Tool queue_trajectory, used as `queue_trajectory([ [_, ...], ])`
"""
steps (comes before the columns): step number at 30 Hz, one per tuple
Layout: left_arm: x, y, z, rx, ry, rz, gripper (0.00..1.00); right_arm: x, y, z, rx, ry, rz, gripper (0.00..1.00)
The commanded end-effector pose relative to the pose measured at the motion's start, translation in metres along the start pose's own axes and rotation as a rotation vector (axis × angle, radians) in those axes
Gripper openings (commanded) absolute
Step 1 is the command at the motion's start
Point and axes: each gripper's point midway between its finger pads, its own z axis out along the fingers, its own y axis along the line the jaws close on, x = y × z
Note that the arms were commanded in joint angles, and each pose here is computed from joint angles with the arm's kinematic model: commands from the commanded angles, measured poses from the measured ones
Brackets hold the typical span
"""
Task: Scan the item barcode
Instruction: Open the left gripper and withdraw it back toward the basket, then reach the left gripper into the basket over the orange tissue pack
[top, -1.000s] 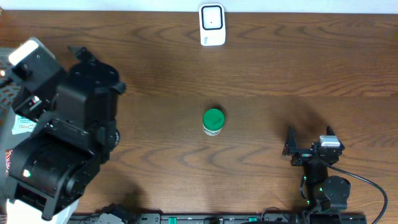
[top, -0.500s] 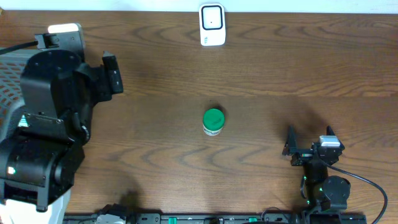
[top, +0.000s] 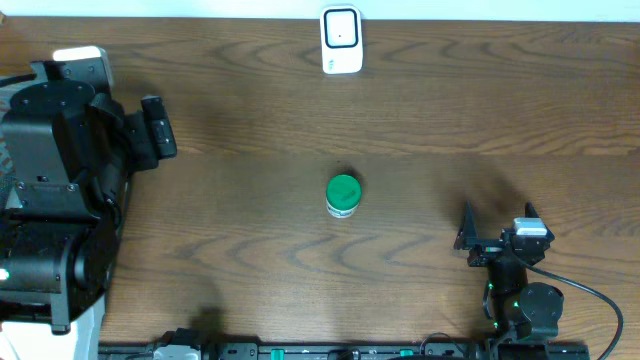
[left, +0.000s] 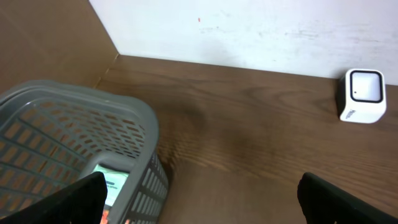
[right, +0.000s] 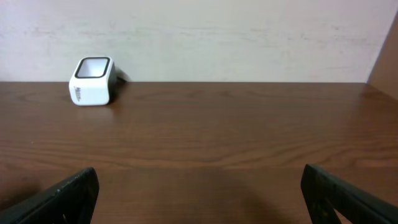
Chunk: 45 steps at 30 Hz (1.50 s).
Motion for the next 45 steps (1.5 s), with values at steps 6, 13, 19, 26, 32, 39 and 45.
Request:
queue_trajectory([
  [6,0.002,0.000,-0.002,0.008,0.005,0.010,0.98,0.001,-0.001,0.000,0.005,0.002,0.010,0.99],
  [13,0.002,0.000,-0.002,0.008,0.006,0.011,0.98,0.001,-0.001,0.000,0.005,0.002,0.010,0.99],
  [19,0.003,0.000,-0.002,0.008,0.006,0.011,0.98,0.001,-0.001,0.000,0.005,0.002,0.010,0.99],
  [26,0.004,0.001,-0.002,0.007,0.013,0.014,0.98,0.001,-0.001,0.000,0.005,0.002,0.010,0.99],
  [32,0.003,0.003,-0.009,0.008,-0.005,0.008,0.98,0.001,-0.001,0.000,0.005,0.002,0.010,0.99],
  [39,-0.004,0.036,-0.035,-0.080,-0.086,-0.072,0.98,0.001,-0.001,0.000,0.005,0.002,0.010,0.99],
  [45,0.015,0.097,-0.025,-0.324,-0.043,-0.326,0.98,0.001,-0.001,0.000,0.005,0.002,0.010,0.99],
])
